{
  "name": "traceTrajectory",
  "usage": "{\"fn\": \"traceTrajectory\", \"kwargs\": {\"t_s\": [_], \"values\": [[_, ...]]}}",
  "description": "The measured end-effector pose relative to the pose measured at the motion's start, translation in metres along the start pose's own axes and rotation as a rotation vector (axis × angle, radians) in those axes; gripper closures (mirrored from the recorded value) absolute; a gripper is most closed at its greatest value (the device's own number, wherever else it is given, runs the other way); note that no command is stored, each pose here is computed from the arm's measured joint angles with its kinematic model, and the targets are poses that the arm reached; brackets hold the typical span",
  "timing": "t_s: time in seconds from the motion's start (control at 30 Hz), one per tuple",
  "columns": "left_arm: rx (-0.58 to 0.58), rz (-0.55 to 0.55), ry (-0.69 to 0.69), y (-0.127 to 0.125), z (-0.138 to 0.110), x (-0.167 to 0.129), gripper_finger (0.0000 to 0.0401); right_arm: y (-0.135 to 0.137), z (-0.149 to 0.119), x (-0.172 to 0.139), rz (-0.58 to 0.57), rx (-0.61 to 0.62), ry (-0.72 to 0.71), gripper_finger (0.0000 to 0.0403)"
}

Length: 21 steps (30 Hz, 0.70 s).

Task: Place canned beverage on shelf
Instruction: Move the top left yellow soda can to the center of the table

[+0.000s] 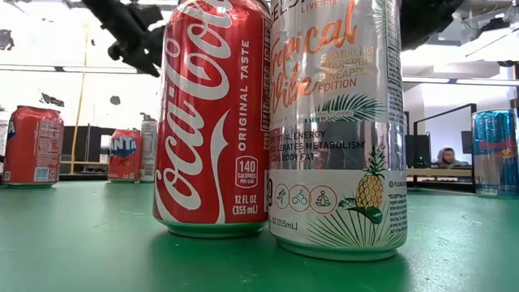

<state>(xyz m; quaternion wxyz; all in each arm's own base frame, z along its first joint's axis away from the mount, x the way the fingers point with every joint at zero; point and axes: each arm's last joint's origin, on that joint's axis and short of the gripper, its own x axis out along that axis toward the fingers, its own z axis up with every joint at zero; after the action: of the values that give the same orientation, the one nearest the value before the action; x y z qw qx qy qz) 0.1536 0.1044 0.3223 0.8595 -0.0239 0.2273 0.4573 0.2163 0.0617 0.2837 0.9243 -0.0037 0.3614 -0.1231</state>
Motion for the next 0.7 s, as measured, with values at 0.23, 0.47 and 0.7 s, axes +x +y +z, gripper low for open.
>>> {"fn": "traceTrajectory", "kwargs": {"t_s": [0.23, 0.47, 0.7], "values": [[-0.018, 0.143, 0.341, 0.035, 0.034, 0.059, 0.0104, 0.021, -0.007, 0.002, 0.024, -0.074, 0.009, 0.0372], [-0.008, 0.185, 0.546, 0.057, 0.054, 0.105, 0.0104, 0.028, -0.009, -0.005, 0.056, -0.077, -0.002, 0.0375], [0.055, 0.188, 0.669, 0.064, 0.051, 0.132, 0.0104, 0.028, -0.010, -0.005, 0.059, -0.072, -0.001, 0.0373]]}}
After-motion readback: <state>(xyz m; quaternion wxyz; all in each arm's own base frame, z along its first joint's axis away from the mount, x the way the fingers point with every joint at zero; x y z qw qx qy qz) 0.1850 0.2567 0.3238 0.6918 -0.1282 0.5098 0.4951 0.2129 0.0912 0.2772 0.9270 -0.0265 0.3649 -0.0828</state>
